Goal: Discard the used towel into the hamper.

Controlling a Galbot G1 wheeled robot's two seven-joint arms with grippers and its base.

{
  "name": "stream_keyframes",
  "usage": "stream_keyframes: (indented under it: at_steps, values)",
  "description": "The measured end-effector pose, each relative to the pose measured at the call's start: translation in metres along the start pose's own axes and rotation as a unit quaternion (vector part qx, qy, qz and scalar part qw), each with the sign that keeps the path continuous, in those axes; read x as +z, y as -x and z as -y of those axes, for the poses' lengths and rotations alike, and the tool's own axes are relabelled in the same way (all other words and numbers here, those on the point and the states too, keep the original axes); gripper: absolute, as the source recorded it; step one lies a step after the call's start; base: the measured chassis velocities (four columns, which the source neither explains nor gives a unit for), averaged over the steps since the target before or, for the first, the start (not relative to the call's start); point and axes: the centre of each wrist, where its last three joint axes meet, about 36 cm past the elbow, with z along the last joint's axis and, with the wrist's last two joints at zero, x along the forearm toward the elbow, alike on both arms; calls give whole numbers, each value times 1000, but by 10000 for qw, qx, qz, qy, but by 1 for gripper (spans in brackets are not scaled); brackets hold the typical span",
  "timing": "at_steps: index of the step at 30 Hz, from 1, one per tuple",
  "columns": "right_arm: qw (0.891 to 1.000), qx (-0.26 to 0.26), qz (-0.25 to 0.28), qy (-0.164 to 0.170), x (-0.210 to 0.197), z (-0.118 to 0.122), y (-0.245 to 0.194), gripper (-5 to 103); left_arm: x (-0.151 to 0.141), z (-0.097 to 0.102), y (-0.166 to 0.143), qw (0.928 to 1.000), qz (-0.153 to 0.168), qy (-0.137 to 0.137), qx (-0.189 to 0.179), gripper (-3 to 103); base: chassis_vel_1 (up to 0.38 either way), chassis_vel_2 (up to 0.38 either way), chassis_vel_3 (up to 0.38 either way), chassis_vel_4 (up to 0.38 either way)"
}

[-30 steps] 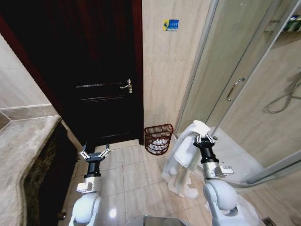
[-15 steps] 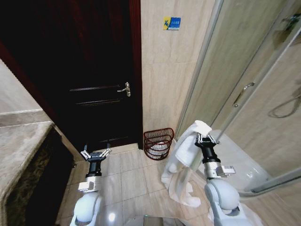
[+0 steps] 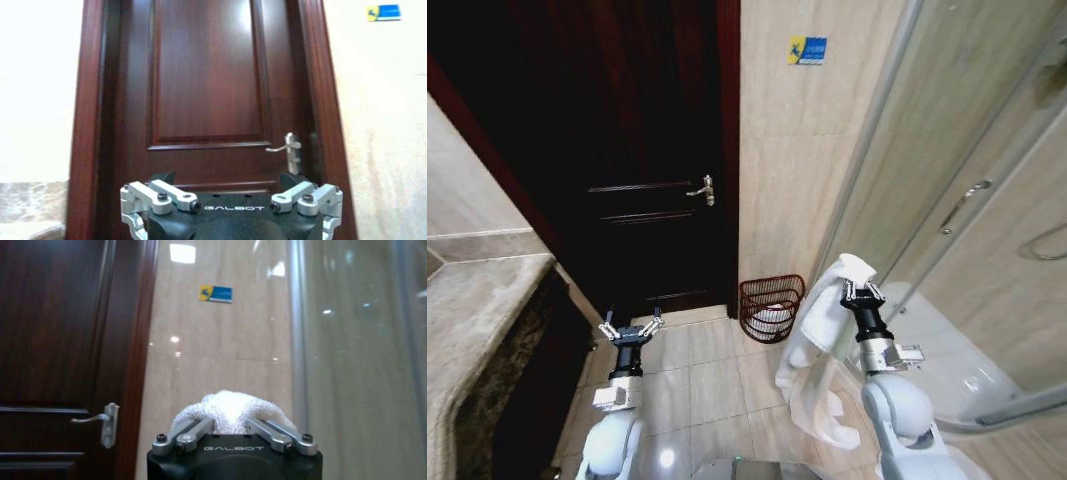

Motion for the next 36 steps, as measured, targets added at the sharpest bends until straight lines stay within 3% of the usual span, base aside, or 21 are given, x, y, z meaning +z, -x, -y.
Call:
stream_keyframes:
  at_steps: [11,25,31,36]
  values:
    - [10000,78,-6,-19,-2,7,-2,8,2,1,6,9998,198,-17,21,100,4,120,109,-3]
    - [9999,100,53,17,-3,8,-2,8,3,-1,5,9998,176,7,37,100,-114,121,121,-115]
    - [9998,83,169,93,-21,12,6,8,4,-5,2,9999,145,15,-5,100,-6,6,9,-12]
    - [9993,138,295,157,-57,31,16,8,3,-5,-1,9999,77,3,-105,100,0,0,0,0]
